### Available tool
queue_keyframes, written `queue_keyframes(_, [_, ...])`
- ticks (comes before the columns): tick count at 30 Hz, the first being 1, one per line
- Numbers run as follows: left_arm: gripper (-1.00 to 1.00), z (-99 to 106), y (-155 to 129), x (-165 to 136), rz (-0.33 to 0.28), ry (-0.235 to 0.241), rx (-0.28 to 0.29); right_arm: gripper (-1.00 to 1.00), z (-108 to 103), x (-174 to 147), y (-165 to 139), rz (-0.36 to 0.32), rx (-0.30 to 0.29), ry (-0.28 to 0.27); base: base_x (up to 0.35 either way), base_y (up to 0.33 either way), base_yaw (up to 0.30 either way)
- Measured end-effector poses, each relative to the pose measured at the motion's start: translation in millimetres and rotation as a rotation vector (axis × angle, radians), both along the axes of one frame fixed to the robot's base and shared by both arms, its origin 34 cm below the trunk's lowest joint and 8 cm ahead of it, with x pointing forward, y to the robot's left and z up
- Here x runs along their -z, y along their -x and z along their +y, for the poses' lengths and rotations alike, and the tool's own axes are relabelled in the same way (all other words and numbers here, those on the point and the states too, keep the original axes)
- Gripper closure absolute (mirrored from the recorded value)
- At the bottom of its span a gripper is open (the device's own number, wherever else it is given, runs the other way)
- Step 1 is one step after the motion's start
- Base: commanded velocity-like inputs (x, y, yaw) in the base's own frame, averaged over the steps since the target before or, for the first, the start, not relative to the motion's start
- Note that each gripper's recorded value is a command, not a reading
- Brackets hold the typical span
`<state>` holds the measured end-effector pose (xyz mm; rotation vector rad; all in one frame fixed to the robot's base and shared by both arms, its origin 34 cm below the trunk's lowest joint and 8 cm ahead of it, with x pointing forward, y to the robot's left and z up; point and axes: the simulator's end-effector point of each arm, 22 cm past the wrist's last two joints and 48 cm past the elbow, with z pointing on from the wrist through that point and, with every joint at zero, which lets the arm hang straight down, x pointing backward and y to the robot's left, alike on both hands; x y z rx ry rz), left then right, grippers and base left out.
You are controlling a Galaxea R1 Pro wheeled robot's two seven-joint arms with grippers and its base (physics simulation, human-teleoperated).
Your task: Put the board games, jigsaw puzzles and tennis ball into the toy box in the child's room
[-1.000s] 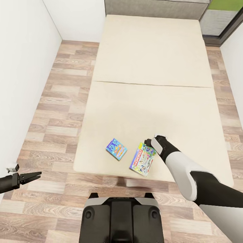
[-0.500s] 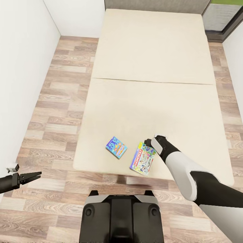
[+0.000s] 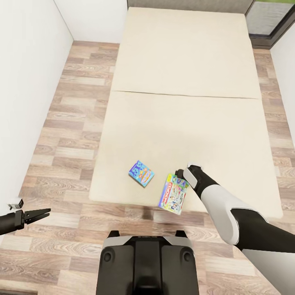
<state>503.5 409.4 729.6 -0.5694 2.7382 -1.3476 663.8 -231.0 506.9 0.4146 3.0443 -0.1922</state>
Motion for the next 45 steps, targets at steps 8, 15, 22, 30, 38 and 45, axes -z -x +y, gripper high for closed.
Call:
queue_keyframes(8, [-1.0, 0.1, 0.0, -0.1, 0.0, 0.0, 0.0, -1.0, 0.0, 0.0, 0.0, 0.0, 0.0, 0.0, -0.082, 0.0, 0.0])
queue_keyframes(15, [-1.0, 0.2, -0.1, -0.1, 0.0, -0.001, 0.0, -1.0, 0.0, 0.0, -0.1, -0.001, 0.0, 0.0, -0.068, 0.0, 0.0])
queue_keyframes(22, [-1.0, 0.0, 0.1, -0.1, 0.0, 0.0, 0.0, -1.0, 0.0, -0.1, 0.0, 0.0, 0.0, 0.0, -0.008, 0.0, 0.0])
queue_keyframes(30, [-1.0, 0.0, 0.0, 0.1, 0.0, 0.0, 0.0, -1.0, 0.0, 0.1, -0.1, -0.001, 0.0, 0.0, -0.106, 0.0, 0.0])
queue_keyframes(38, [-1.0, 0.0, 0.0, 0.1, 0.0, 0.0, 0.0, -1.0, -0.1, 0.0, -0.2, 0.0, 0.0, 0.0, -0.058, 0.0, 0.0])
queue_keyframes(45, [-1.0, -0.1, 0.1, 0.0, 0.0, 0.0, 0.0, -1.0, 0.0, -0.1, -0.1, -0.001, 0.0, 0.0, -0.022, 0.0, 0.0])
